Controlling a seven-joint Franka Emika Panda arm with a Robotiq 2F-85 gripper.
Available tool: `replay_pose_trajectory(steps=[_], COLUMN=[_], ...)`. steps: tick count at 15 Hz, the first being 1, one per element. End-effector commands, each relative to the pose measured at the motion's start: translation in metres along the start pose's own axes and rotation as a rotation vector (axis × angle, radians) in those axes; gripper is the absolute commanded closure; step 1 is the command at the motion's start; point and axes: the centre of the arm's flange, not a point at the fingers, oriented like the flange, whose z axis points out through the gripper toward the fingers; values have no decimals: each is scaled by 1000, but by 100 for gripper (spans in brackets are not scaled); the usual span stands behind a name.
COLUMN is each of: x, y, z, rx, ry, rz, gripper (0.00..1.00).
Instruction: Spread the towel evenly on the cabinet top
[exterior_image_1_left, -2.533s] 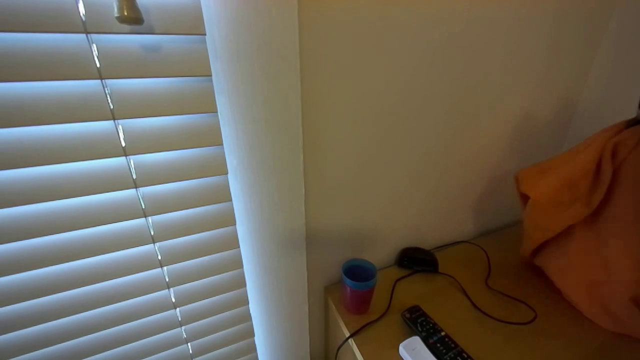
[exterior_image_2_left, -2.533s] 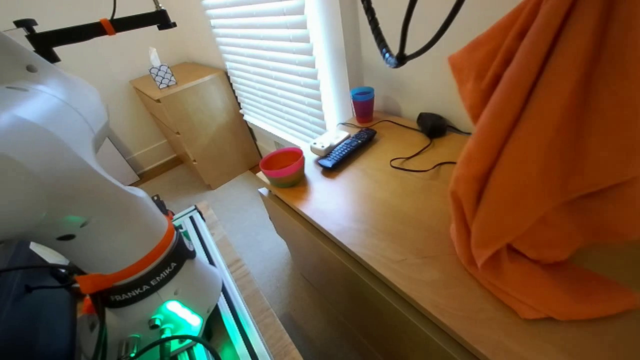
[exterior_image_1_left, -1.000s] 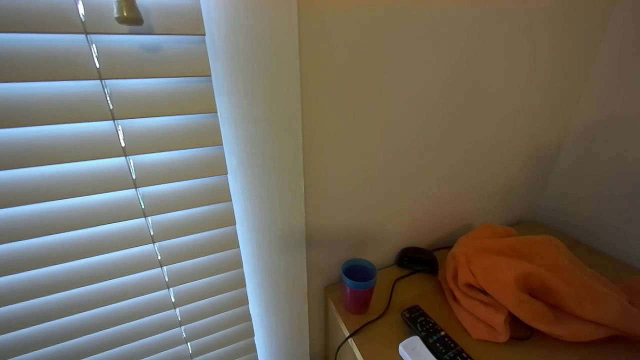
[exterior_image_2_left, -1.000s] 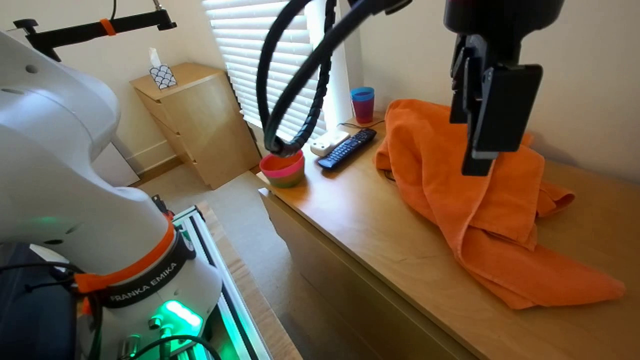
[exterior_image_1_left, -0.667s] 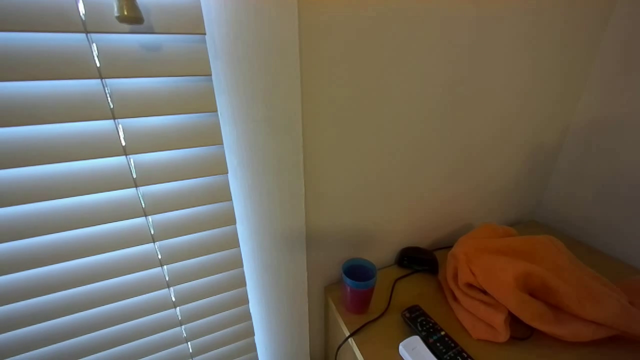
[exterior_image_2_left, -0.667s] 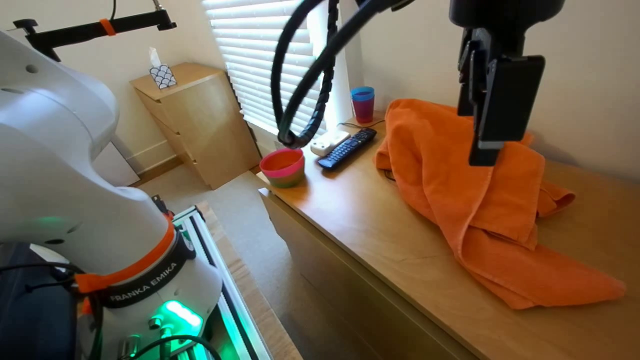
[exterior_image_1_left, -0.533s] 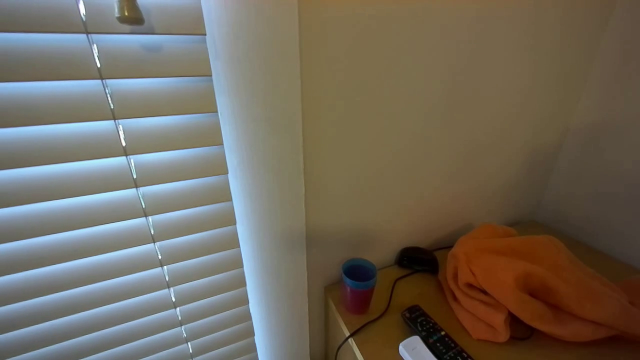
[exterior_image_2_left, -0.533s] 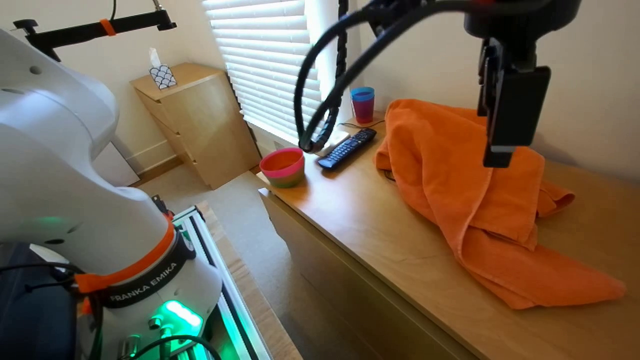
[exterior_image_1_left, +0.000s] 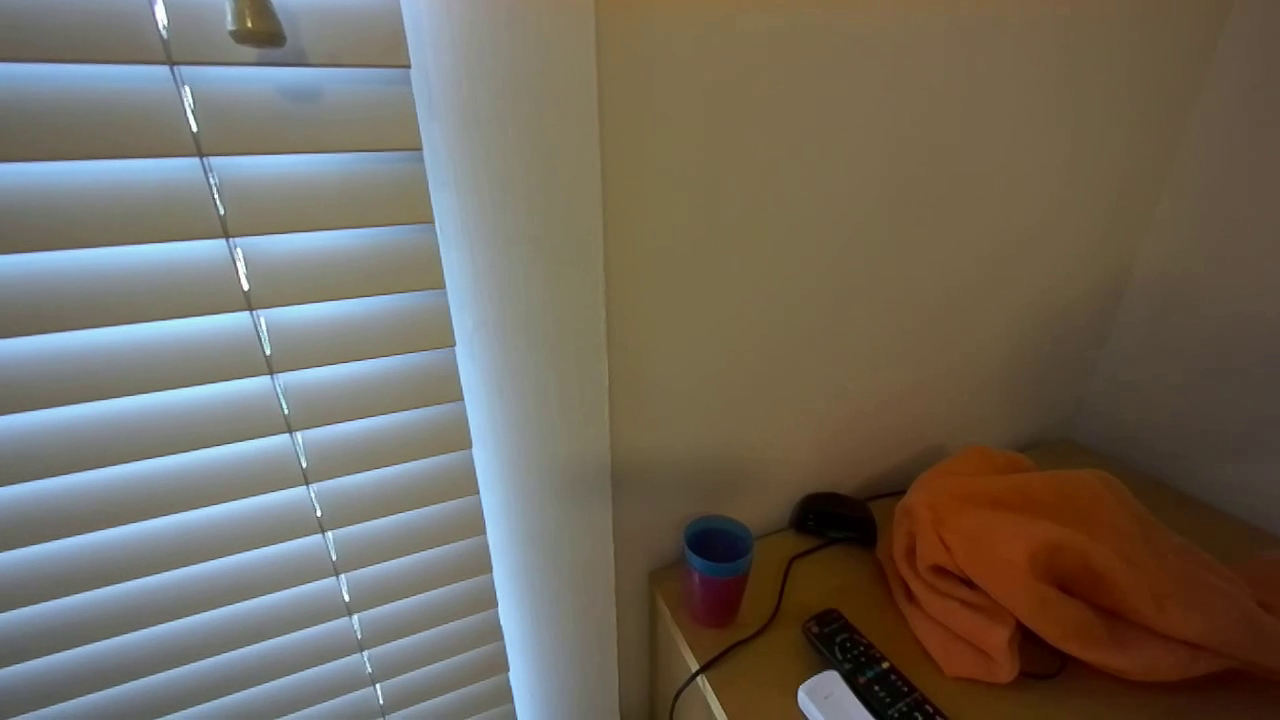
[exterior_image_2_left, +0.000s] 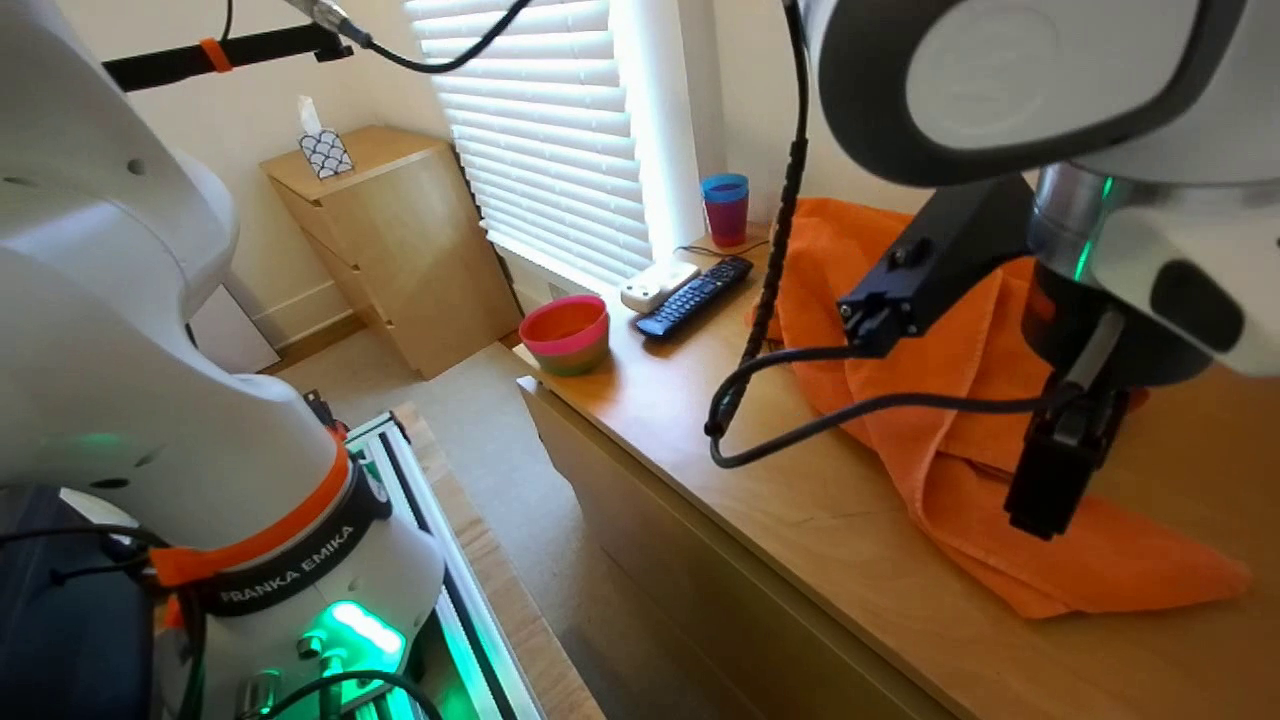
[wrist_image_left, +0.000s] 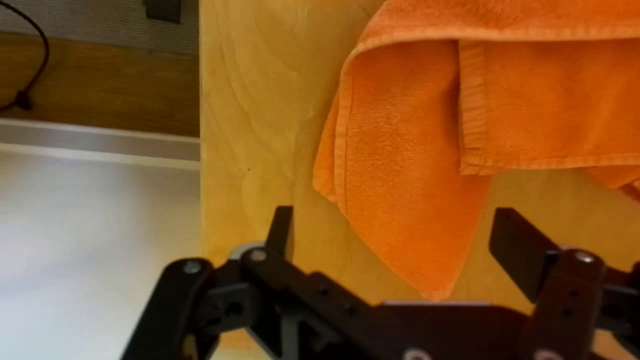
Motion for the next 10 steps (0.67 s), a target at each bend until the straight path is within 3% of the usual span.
replay_pose_trajectory(steps=[1, 10], x=[27, 55], y=[-5, -14], z=[36, 83], rx=[-7, 37], ry=[-24, -66], rz=[134, 240], gripper=[0, 3])
